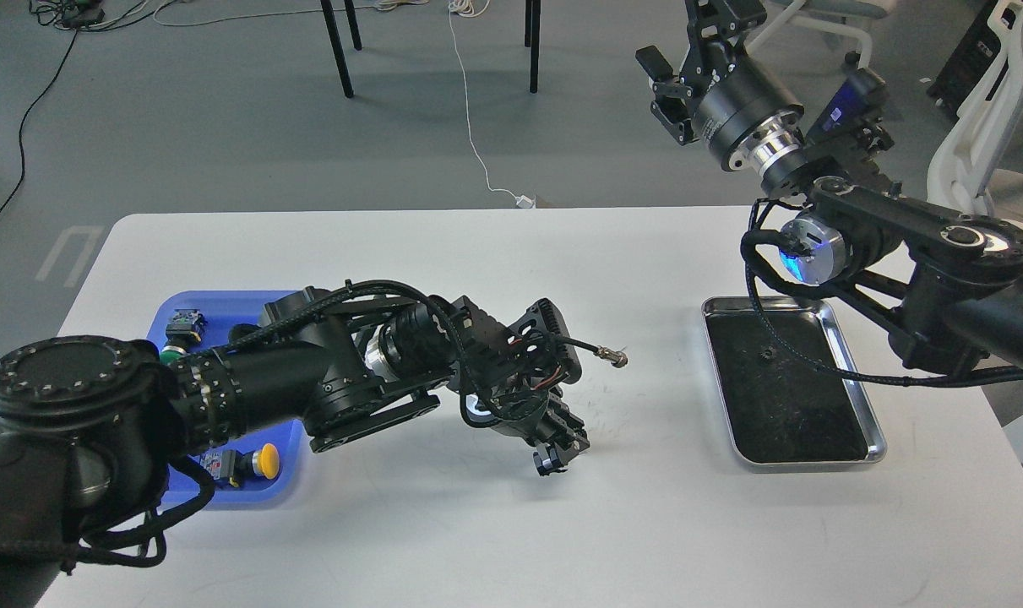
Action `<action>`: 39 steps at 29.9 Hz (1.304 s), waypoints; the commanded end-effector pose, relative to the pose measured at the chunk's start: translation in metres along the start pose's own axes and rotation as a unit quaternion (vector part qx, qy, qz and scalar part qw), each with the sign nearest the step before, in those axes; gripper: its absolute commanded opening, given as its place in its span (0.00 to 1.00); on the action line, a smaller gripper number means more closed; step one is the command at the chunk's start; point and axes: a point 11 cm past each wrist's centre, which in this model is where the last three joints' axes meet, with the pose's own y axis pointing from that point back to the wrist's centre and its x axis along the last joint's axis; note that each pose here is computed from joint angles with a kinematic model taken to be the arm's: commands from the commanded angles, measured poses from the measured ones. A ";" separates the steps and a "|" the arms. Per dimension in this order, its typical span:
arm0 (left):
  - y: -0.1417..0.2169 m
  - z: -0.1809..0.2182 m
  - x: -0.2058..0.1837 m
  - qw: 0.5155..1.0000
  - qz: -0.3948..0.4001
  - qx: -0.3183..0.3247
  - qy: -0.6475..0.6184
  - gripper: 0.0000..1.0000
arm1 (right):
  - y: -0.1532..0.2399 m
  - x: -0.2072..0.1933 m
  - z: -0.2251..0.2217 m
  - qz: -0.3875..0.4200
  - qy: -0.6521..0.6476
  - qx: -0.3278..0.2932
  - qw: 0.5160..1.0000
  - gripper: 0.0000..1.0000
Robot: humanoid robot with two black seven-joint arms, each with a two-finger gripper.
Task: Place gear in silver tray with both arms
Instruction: 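Carry the second gear to the table center and release it, then reach the right gripper down to the gear on the table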
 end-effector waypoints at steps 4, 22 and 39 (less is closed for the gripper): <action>0.002 -0.003 0.001 1.000 0.001 0.004 0.002 0.61 | 0.001 0.004 -0.001 0.003 0.002 0.000 1.000 0.97; 0.140 -0.058 -0.012 0.852 0.355 -0.097 0.373 0.97 | 0.116 0.070 0.041 -0.124 0.192 -0.144 0.963 0.98; 0.222 -0.082 -0.145 0.429 0.633 -0.157 0.626 0.98 | 0.154 -0.006 0.117 -0.529 0.516 -0.201 0.643 0.98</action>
